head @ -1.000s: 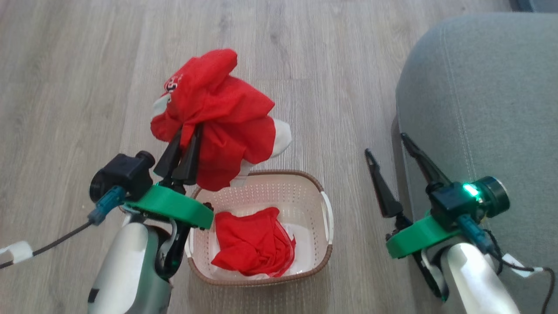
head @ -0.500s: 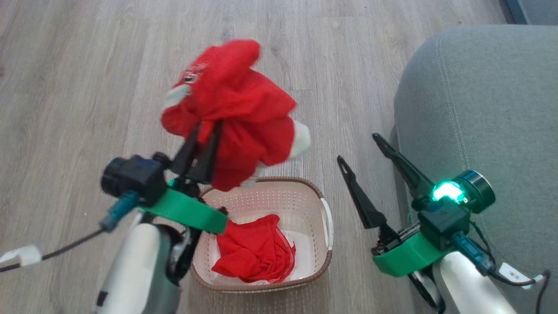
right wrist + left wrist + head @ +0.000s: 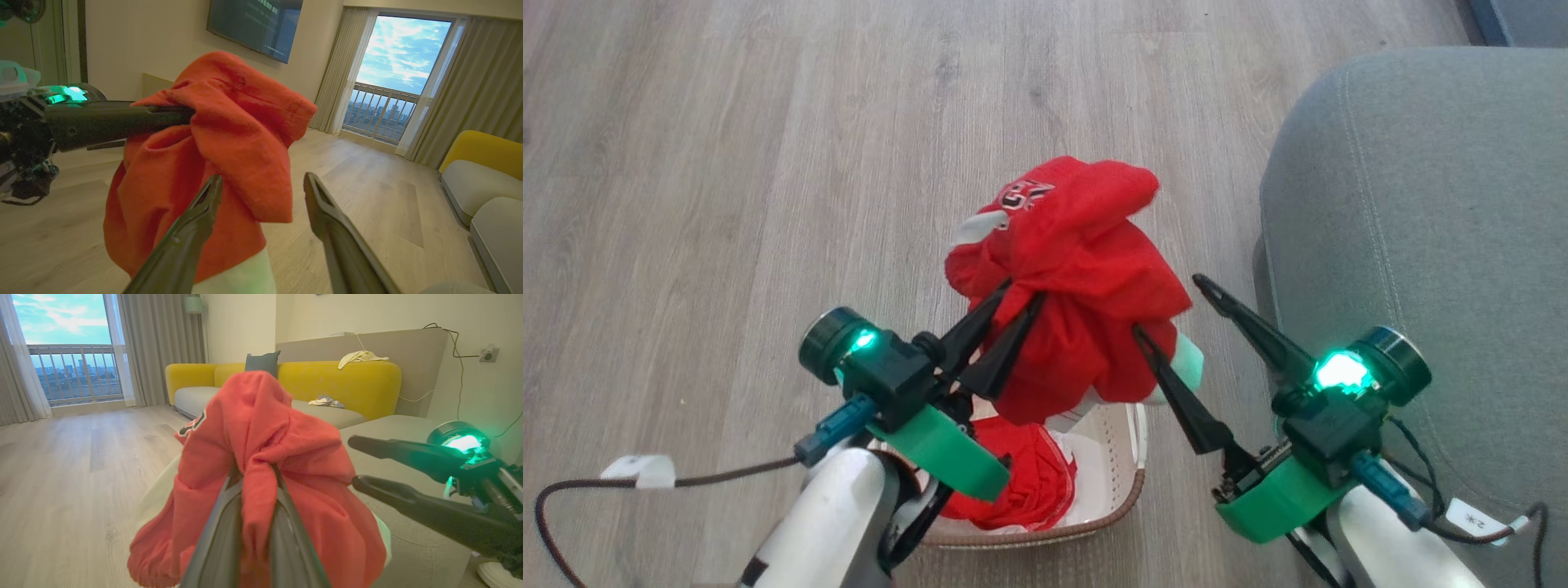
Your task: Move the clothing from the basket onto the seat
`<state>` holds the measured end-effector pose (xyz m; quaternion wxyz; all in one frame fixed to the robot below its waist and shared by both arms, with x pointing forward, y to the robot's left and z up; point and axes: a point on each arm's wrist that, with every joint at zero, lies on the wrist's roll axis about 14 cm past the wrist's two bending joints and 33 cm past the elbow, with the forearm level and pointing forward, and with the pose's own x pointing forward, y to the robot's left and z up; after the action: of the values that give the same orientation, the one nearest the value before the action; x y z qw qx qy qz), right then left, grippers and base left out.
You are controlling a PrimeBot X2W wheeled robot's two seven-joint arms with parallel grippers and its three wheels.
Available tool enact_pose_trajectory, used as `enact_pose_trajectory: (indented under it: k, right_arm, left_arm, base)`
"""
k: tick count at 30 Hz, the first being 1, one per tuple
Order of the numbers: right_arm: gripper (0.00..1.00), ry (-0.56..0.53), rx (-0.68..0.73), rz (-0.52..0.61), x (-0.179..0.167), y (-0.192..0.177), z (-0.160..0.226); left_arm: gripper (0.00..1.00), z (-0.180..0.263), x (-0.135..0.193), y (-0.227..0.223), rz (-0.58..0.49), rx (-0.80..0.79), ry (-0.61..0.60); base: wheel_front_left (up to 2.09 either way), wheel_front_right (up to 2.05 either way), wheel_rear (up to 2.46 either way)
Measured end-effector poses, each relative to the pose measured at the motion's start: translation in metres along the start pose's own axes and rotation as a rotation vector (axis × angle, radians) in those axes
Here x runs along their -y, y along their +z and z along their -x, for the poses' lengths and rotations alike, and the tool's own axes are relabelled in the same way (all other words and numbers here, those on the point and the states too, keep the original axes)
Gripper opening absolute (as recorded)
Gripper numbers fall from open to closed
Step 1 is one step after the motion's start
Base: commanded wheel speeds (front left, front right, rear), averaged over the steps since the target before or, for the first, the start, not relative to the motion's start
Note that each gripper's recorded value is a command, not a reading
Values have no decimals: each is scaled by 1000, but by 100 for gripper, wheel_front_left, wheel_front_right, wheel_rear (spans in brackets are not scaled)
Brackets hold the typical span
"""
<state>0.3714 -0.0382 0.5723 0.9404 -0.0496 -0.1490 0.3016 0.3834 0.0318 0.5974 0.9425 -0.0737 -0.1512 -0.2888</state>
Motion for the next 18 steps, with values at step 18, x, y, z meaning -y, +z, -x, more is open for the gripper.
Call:
enact_pose_trajectory:
  k: [18]
  right_arm:
    - [100, 185, -83, 65, -35, -27, -5]
  left_arm:
    - [0, -1, 48, -10, 16, -44, -191]
  base:
    - [0, 0, 0]
